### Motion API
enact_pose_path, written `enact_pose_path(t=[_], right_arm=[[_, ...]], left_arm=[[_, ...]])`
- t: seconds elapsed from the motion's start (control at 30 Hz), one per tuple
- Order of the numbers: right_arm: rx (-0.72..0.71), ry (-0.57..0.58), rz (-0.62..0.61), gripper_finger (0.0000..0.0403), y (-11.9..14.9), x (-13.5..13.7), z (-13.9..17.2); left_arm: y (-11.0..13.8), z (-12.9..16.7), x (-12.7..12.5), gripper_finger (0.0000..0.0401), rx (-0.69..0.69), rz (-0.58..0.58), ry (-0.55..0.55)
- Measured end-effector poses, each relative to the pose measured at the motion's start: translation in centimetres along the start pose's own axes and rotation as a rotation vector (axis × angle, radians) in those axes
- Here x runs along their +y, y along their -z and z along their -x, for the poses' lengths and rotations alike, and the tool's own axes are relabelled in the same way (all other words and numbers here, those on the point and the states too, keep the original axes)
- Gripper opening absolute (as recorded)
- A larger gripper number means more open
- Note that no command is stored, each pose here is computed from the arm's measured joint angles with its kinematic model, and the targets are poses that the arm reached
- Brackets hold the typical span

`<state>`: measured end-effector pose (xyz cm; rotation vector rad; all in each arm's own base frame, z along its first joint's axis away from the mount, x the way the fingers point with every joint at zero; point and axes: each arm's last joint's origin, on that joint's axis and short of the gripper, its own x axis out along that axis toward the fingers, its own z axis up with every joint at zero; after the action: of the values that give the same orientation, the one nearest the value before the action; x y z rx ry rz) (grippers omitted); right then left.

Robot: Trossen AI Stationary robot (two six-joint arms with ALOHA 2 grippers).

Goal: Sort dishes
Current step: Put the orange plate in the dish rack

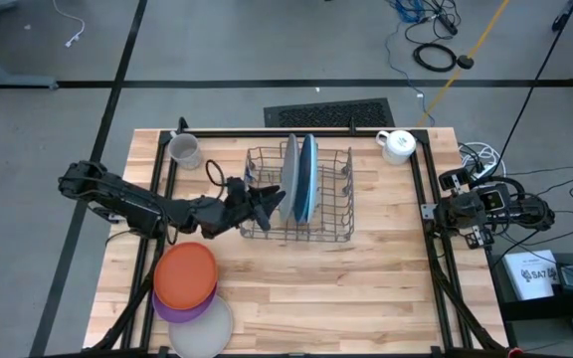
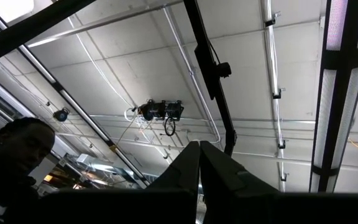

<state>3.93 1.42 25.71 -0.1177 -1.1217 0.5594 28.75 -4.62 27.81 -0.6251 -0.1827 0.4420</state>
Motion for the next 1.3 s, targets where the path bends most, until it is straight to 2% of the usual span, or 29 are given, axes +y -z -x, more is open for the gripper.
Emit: enact_pose_path(t=[0.3, 0.5, 0.6, 0.7, 0.87, 0.93, 1.1, 1.23, 1.3], right_arm=[[0.003, 0.001, -0.002, 0.0009, 0.0, 0.0, 0.0], [0.004, 0.003, -0.003, 0.0009, 0.0, 0.0, 0.0], [0.012, 0.031, -0.01, 0.0009, 0.2, -0.1, 0.0], [0.049, 0.112, -0.035, 0.0009, 0.7, -0.4, 0.0], [0.176, 0.45, -0.151, 0.0009, 2.5, -1.5, 0.6], [0.215, 0.54, -0.159, 0.0009, 3.0, -1.7, 0.8], [0.195, 0.554, -0.13, 0.0009, 2.8, -1.8, 0.8], [0.183, 0.547, -0.122, 0.0009, 2.6, -1.7, 0.7], [0.185, 0.545, -0.122, 0.0009, 2.6, -1.7, 0.7]], left_arm=[[-3.2, 1.8, -2.3, 0.0176, 0.012, -0.171, 0.249], [-6.1, 4.9, -4.6, 0.0176, 0.08, -0.37, 0.453], [-7.1, 6.5, -5.8, 0.0176, 0.138, -0.465, 0.506], [-7.6, 7.8, -6.9, 0.0176, 0.202, -0.537, 0.517], [-6.3, 9.4, -7.7, 0.0176, 0.301, -0.637, 0.454], [-5.1, 10.0, -7.6, 0.0176, 0.396, -0.677, 0.403], [-1.3, 11.0, -6.8, 0.0176, 0.742, -0.659, 0.22], [1.4, 11.5, -6.1, 0.0176, 0.949, -0.522, 0.012], [2.3, 11.6, -5.7, 0.0176, 1.007, -0.446, -0.109]])
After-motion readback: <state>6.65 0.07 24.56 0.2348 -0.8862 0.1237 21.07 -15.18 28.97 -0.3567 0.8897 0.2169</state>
